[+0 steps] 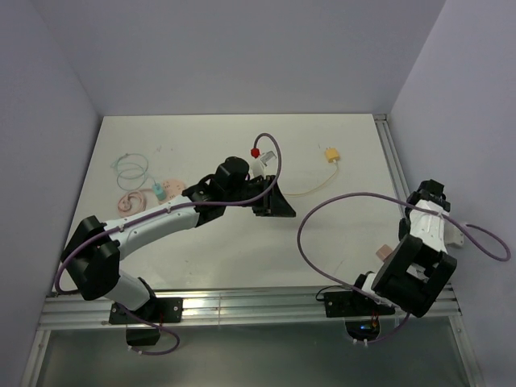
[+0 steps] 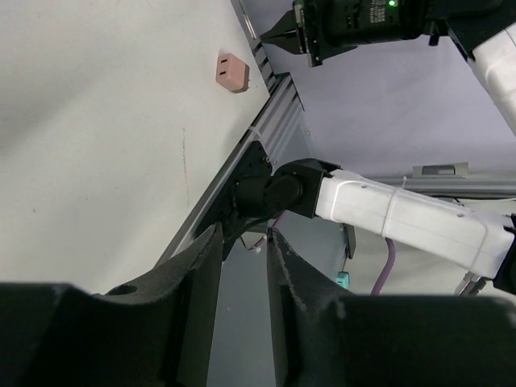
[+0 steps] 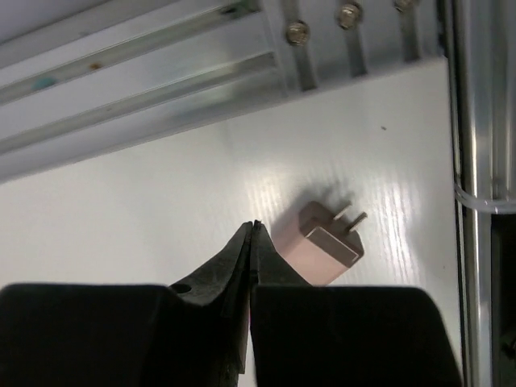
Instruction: Insert the plug
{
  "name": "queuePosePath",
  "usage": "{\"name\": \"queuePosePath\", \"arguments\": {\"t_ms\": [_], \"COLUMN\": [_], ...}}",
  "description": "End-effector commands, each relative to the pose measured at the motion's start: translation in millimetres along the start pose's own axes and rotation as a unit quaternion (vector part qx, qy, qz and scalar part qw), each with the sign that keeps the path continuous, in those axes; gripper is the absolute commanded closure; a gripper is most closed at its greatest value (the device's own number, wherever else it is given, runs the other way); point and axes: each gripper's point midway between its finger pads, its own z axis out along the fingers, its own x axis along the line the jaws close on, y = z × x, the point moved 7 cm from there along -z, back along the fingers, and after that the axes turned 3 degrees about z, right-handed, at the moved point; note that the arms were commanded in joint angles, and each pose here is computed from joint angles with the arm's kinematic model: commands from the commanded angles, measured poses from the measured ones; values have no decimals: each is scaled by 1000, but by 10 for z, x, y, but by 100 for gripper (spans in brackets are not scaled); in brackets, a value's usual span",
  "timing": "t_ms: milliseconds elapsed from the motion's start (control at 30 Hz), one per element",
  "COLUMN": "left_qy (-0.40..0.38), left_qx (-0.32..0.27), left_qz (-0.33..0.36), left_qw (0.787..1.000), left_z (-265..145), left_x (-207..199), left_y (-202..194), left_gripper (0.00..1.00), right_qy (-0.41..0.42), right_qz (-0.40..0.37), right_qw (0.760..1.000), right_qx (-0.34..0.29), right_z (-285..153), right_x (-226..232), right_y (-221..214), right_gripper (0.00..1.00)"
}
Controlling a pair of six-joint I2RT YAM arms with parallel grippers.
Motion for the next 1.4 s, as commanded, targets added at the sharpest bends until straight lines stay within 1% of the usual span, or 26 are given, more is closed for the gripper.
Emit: {"name": "queuePosePath", "arguments": {"t_ms": [0,67,133,200,233,300,333,400,433,467,500,567,700,733,767,900,967,1200,1367], "left_qy": [-18,-22,-27,-29,-30,-31,-33,-36,-37,-39,-42,-49,-57,-59,-59,-60,-60,-57,-56], "left_qx": [-30,-29,-30,-28,-29,-32,-33,-35,-37,-38,-39,-42,-48,-50,-54,-55,-54,-56,-55], "left_qz": [20,12,9,6,6,6,6,6,6,7,7,6,9,11,13,10,7,10,9], "left_qw": [999,999,999,999,999,999,999,999,999,998,998,998,997,997,997,997,997,997,997], "left_z": [-73,-65,-63,-70,-77,-89,-101,-118,-132,-135,-141,-156,-195,-214,-226,-243,-244,-277,-264], "left_x": [-94,-97,-99,-101,-108,-118,-134,-139,-154,-159,-166,-195,-256,-273,-282,-268,-261,-260,-250], "left_y": [81,74,68,57,57,60,54,52,56,58,54,62,75,71,84,56,46,30,30], "left_gripper": [66,63,60,58,54,49,44,38,33,32,30,30,29,28,28,28,28,27,26], "right_qy": [87,111,100,93,95,80,72,58,62,68,77,95,93,96,97,95,101,76,56], "right_qz": [-51,-73,-70,-84,-89,-114,-121,-138,-144,-145,-154,-150,-168,-174,-180,-176,-181,-205,-206], "right_qw": [994,990,992,992,991,990,990,989,987,987,985,984,981,980,979,979,978,976,977], "right_qx": [-39,-43,-44,-28,-22,-14,-19,-19,-18,-21,-21,-19,-15,-12,-14,-25,-15,6,2], "right_z": [-225,-243,-279,-280,-294,-272,-267,-259,-266,-285,-275,-310,-296,-301,-301,-325,-308,-41,35], "right_x": [153,143,76,55,68,57,53,28,28,15,-1,-43,-109,-107,-120,-169,-163,-190,-195], "right_y": [124,76,76,43,29,-42,-50,-126,-148,-160,-206,-244,-263,-267,-263,-229,-264,-415,-426], "right_gripper": [95,92,90,89,86,81,78,74,63,58,55,55,54,18,0,0,0,0,0]}}
